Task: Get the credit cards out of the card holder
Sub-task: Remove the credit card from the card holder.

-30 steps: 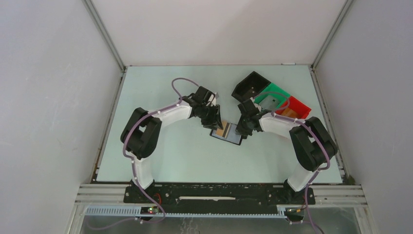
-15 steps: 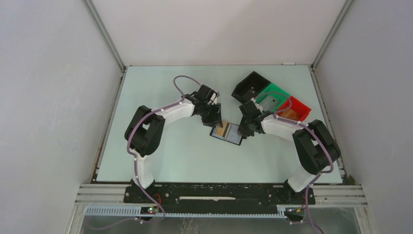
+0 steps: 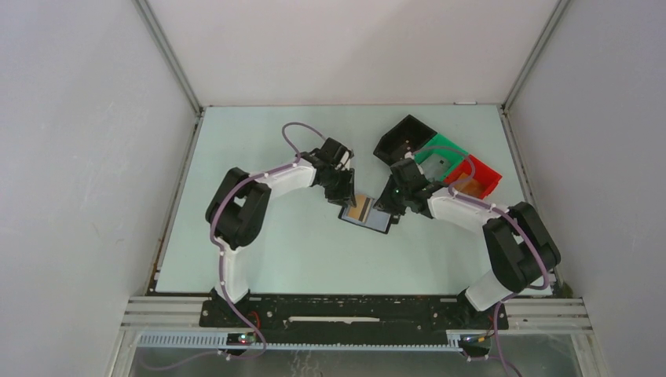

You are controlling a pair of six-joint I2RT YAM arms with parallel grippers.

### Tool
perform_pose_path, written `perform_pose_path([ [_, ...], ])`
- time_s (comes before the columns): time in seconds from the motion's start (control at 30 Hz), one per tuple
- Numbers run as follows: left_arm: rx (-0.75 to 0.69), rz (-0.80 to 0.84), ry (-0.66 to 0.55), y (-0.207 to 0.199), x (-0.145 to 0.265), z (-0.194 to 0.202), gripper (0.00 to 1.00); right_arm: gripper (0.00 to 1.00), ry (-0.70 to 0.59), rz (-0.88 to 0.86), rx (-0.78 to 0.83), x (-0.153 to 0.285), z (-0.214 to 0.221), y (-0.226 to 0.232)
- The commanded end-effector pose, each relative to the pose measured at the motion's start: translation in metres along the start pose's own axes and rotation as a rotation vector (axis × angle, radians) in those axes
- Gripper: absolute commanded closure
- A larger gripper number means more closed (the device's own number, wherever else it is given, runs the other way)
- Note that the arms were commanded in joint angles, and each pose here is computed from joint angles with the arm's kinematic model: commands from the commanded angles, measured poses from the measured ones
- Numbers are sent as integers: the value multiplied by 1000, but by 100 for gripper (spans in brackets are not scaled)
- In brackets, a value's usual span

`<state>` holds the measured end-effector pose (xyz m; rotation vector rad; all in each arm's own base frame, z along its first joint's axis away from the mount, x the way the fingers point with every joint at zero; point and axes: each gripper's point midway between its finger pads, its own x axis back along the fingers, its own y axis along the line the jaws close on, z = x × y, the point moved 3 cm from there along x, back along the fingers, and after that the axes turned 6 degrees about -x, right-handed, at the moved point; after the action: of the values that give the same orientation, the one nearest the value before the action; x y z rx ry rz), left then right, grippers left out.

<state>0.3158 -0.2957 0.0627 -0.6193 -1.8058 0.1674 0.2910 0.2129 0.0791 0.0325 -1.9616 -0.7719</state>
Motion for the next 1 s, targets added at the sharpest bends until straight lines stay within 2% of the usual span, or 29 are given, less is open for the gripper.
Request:
perform_pose_path([
  [0.0, -29, 23, -15, -6, -1, -6, 66, 72, 16, -125, -65, -1, -2, 28],
  [0.13, -30, 42, 7, -7, -6, 0, 71, 72, 46, -135, -111, -10, 2, 30],
  [0.47, -12, 30, 26, -3, -9, 7, 100, 71, 74, -139, -219, -25, 8, -1],
  [0.97, -2, 26, 47, 2, -13, 16, 100, 72, 108, -248, -289, -33, 14, -7],
])
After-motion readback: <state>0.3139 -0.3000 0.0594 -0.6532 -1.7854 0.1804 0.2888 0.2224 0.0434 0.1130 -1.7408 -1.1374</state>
